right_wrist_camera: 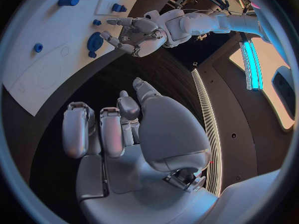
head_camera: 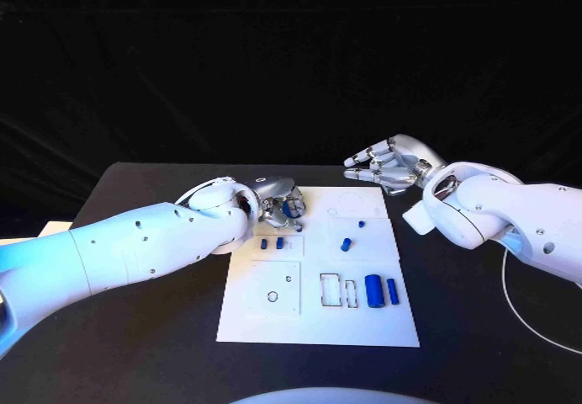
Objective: Assemble the parts on the task board
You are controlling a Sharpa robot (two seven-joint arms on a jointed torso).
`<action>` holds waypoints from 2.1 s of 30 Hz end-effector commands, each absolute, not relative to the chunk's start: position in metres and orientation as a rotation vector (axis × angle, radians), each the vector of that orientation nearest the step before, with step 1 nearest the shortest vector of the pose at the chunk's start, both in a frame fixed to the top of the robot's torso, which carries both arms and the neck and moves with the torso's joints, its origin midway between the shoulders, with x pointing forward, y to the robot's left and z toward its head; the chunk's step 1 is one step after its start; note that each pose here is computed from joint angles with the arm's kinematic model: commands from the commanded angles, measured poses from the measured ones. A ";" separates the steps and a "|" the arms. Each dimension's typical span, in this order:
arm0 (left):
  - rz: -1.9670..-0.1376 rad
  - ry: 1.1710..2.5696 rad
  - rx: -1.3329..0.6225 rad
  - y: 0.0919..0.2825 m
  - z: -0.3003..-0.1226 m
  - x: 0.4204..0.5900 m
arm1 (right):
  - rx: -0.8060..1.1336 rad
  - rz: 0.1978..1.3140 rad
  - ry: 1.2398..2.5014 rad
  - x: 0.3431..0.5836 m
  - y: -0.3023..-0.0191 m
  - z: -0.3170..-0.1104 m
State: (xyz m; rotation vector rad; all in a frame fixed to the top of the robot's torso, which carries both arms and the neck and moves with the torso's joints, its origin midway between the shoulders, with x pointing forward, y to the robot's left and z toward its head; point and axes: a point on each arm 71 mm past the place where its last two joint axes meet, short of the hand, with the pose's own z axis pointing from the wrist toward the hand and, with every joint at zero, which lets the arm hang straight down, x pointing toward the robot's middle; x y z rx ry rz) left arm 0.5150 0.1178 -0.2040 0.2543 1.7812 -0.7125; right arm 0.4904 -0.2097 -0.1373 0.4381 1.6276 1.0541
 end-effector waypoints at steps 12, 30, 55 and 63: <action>-0.615 1.854 0.320 0.109 -0.217 0.520 | 0.413 1.068 1.634 0.489 -0.207 -0.137; -0.620 1.869 0.329 0.103 -0.220 0.518 | 0.412 1.070 1.635 0.489 -0.206 -0.137; -0.608 1.883 0.326 0.100 -0.223 0.519 | 0.409 1.071 1.642 0.488 -0.204 -0.137; -0.656 1.810 0.287 0.101 -0.217 0.518 | 0.408 1.072 1.643 0.488 -0.204 -0.137</action>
